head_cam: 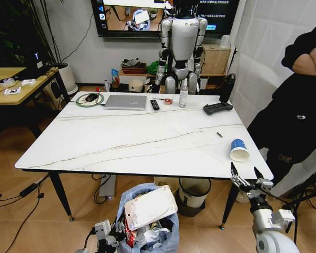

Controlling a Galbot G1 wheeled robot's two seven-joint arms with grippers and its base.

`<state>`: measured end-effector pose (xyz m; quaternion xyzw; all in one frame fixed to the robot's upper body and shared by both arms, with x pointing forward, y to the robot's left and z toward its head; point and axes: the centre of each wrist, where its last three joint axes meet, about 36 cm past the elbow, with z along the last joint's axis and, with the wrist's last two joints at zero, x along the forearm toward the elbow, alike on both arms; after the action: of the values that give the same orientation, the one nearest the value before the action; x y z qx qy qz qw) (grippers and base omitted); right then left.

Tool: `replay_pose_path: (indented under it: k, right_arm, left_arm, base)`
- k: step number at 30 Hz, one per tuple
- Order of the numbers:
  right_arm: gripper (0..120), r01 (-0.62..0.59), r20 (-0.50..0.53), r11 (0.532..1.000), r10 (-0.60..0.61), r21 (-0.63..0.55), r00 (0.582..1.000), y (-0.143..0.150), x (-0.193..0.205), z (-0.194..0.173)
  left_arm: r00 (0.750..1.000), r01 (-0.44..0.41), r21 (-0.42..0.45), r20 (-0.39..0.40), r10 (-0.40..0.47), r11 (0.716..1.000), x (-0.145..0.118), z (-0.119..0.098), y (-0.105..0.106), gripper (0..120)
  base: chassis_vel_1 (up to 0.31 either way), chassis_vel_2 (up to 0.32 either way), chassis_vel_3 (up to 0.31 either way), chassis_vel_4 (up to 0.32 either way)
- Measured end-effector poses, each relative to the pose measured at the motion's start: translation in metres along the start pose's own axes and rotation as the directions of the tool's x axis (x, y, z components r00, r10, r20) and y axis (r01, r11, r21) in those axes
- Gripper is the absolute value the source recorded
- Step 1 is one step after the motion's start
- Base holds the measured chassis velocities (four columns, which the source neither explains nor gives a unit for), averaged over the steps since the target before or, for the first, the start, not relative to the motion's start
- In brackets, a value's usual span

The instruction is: Pick up the trash bin and place the trash from the table into it.

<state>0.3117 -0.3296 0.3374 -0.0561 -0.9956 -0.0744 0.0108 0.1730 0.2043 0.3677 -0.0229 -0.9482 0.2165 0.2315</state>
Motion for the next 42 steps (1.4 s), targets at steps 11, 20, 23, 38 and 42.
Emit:
replay_pose_path:
  k: [11, 20, 23, 38, 42]
  right_arm:
    - [100, -0.016, -0.054, 1.0, 0.017, 0.006, 0.998, -0.015, -0.029, 0.01]
    - [100, -0.023, -0.067, 1.0, 0.024, 0.013, 0.997, -0.027, -0.038, 0.014]
    - [100, -0.034, -0.081, 0.999, 0.035, 0.021, 0.996, -0.032, -0.046, 0.017]
    - [100, -0.056, -0.109, 0.996, 0.063, 0.063, 0.992, -0.06, -0.087, 0.021]
    - [100, -0.056, -0.109, 0.996, 0.064, 0.072, 0.992, -0.067, -0.099, 0.018]
  left_arm:
    - [1.0, -0.003, 0.002, 0.006, 0.003, 1.0, 0.002, -0.003, 0.001, 0]
    - [1.0, -0.012, 0.025, -0.008, 0.012, 1.0, 0.004, -0.003, -0.001, 0]
    - [1.0, -0.015, 0.03, -0.009, 0.015, 0.999, 0.005, -0.003, -0.002, 0]
    - [1.0, -0.009, 0.027, 0.002, 0.009, 1.0, 0.008, -0.008, -0.003, 0]
    - [1.0, -0.006, 0.027, 0.004, 0.006, 1.0, 0.008, -0.007, -0.003, 0]
  base:
    - [0.0, 0.0, 0.0, 0.0]
    - [0.0, 0.0, 0.0, 0.0]
    - [0.0, 0.0, 0.0, 0.0]
    - [0.0, 0.0, 0.0, 0.0]
    - [0.0, 0.0, 0.0, 0.0]
